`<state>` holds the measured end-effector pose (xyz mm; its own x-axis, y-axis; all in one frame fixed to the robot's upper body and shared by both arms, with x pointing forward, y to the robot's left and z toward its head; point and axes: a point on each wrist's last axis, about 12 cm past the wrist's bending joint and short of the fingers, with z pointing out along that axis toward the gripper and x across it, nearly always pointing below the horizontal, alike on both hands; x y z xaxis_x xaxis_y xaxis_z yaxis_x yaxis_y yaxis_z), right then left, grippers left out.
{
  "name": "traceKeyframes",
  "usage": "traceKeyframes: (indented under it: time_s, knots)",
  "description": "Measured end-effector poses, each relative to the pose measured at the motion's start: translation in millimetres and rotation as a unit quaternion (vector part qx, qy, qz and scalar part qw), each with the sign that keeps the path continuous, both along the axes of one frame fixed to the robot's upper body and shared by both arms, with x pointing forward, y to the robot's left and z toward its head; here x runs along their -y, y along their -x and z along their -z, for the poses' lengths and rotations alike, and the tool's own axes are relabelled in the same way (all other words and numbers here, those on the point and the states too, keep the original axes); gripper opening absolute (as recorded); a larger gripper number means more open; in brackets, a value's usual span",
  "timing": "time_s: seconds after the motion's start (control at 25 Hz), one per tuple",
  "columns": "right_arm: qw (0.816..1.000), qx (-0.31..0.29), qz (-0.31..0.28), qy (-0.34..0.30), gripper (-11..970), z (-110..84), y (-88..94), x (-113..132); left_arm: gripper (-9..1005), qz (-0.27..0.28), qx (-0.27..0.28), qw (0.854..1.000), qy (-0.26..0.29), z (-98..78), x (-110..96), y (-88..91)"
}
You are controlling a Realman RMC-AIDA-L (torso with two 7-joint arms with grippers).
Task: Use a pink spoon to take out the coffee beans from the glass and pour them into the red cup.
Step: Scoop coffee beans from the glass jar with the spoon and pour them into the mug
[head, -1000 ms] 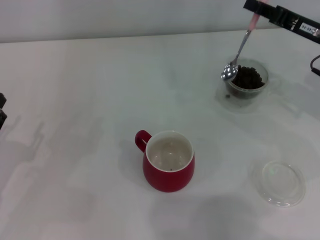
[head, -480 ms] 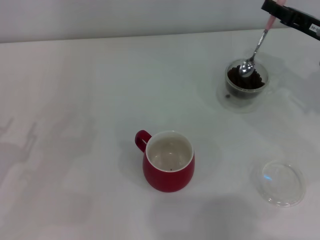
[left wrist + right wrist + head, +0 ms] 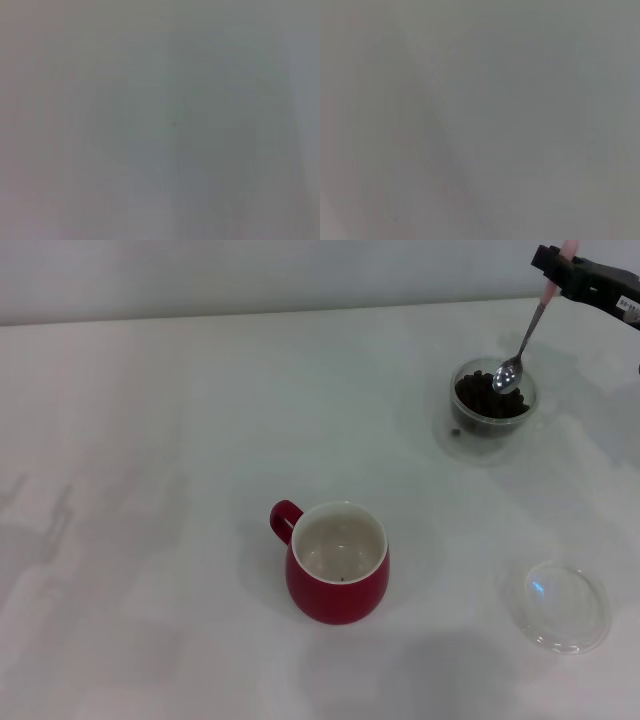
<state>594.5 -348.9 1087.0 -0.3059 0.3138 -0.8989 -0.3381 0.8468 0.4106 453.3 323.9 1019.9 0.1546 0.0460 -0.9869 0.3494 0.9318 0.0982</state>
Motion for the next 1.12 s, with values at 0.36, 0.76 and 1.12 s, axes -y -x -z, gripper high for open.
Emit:
traceKeyframes:
  time_s: [0.36, 0.76, 1.12]
  knots:
    - [1.0, 0.019, 0.001, 0.017, 160, 7.5, 3.4, -5, 580, -0.007, -0.003, 1.0, -0.006, -0.1, -3, -3.0]
    - [1.0, 0.017, -0.003, 0.02, 161, 16.6, 5.7, -14, 579, -0.029, -0.005, 1.0, -0.011, -1.1, -9, -8.5]
    - [1.0, 0.01, 0.008, 0.005, 162, 23.3, 11.1, -13, 580, -0.035, -0.005, 0.999, -0.008, -1.1, -9, -8.9]
